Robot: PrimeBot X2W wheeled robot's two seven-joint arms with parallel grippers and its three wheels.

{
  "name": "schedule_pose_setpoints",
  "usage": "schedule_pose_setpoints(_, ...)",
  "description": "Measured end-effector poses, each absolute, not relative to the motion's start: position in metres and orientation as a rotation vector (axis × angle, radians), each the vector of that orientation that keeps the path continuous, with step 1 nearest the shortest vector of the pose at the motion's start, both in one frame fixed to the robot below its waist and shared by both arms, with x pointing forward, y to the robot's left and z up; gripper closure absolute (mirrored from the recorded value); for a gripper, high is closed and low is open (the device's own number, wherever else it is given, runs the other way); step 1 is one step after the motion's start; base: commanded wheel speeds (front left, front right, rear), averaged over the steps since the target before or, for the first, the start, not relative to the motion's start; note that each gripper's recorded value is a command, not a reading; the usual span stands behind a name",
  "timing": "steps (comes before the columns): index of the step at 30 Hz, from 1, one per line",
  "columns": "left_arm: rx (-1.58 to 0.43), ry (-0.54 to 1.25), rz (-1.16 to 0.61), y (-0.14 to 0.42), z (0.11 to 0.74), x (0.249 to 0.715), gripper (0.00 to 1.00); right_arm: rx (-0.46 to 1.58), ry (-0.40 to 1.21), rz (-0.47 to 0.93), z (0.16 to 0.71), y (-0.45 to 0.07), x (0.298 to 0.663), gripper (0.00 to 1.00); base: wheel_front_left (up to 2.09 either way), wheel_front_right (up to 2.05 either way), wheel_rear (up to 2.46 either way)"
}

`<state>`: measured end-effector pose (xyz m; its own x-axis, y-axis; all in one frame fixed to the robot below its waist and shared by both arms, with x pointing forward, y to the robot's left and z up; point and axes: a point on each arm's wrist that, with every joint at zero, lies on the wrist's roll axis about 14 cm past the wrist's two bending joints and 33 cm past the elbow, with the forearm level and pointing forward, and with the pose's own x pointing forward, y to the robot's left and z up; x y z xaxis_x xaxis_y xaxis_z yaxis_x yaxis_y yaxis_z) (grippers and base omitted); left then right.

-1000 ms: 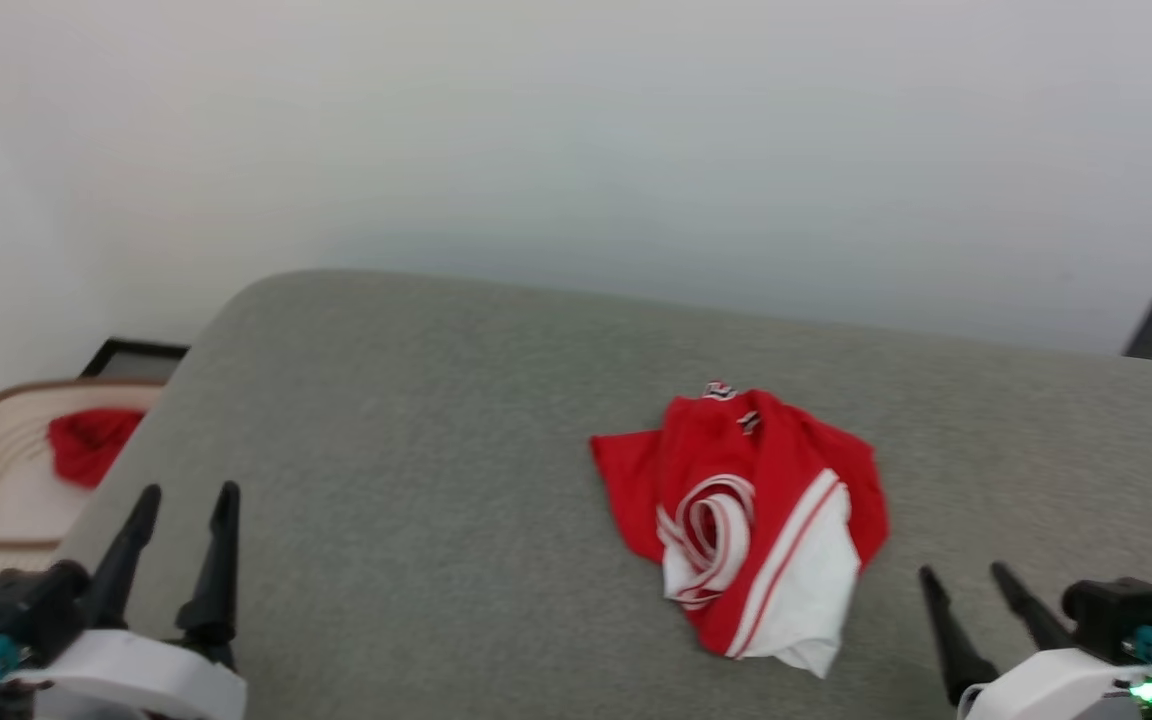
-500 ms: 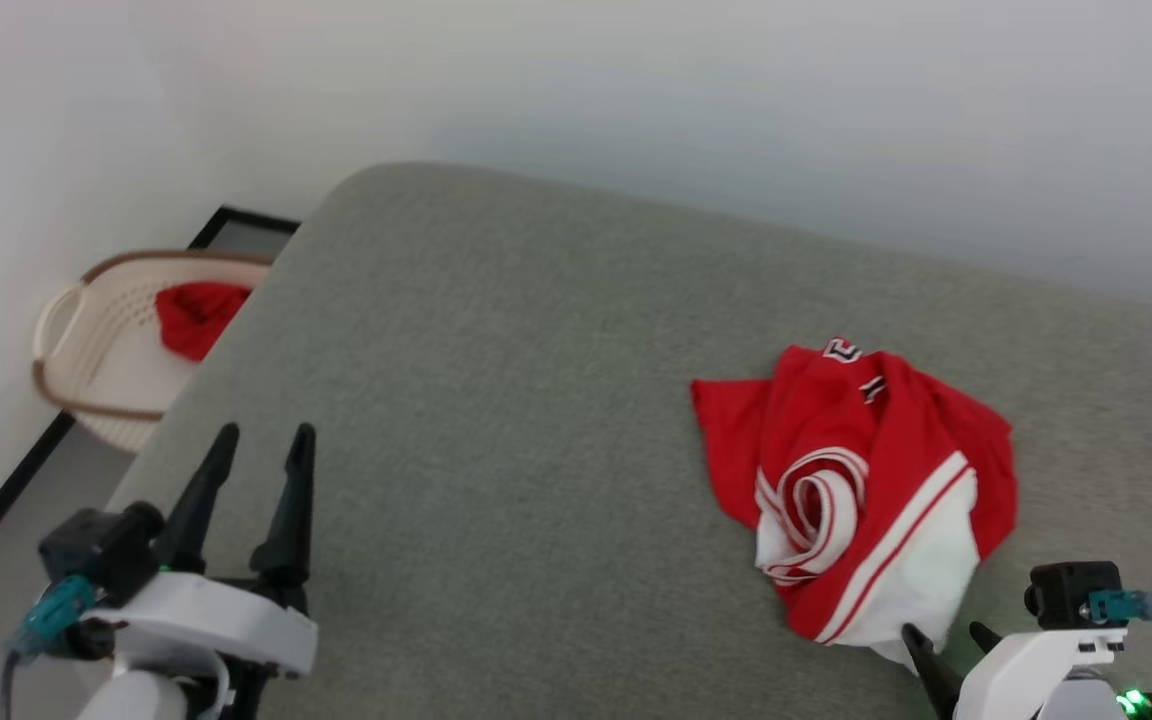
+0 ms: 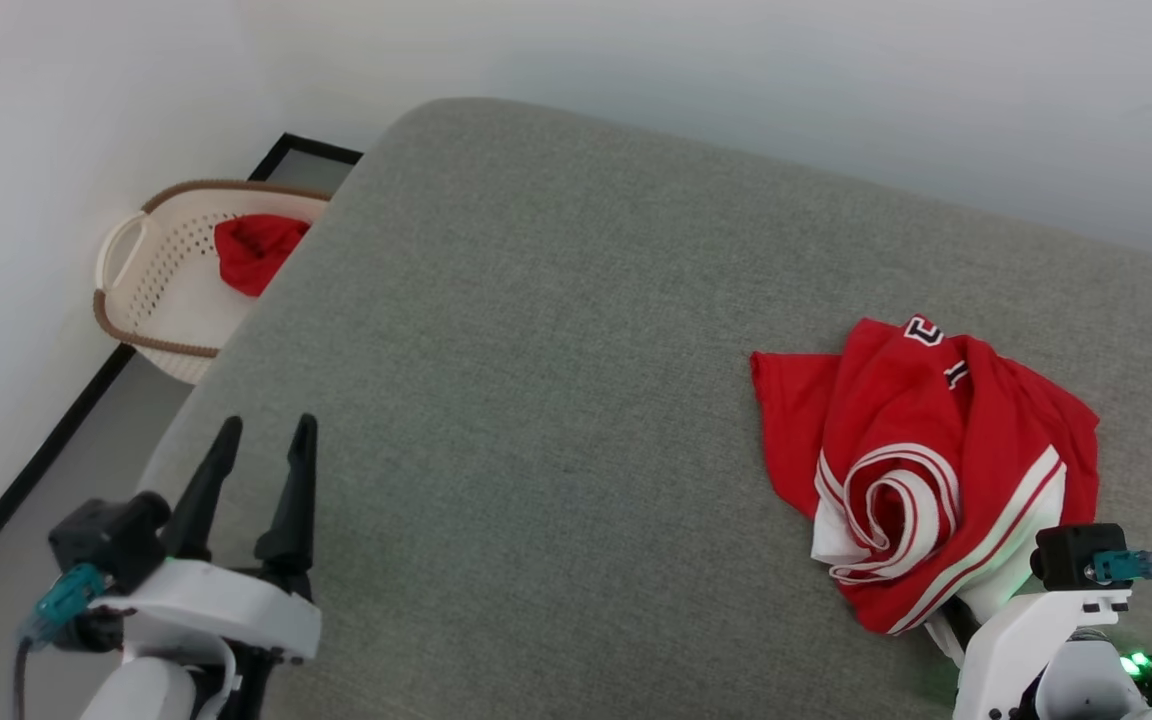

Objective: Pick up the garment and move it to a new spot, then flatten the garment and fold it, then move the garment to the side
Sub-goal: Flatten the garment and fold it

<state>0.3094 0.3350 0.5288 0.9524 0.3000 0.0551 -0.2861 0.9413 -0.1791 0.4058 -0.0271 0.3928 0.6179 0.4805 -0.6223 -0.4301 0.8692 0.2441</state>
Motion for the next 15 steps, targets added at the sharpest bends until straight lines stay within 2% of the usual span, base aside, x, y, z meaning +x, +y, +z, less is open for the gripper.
schedule_pose_setpoints(6, -0.169, -0.086, 0.314, 0.34, 0.528, 0.3, 0.0, 0.05, 0.672, 0.489, 0.416, -0.045, 0.413, 1.0, 0.0, 0.0, 0.0)
schedule_pose_setpoints(15, -0.173, -0.112, 0.27, 0.33, 0.533, 0.294, 0.0, -0.008, 0.538, 0.345, 0.47, -0.109, 0.422, 1.0, 0.0, 0.0, 0.0)
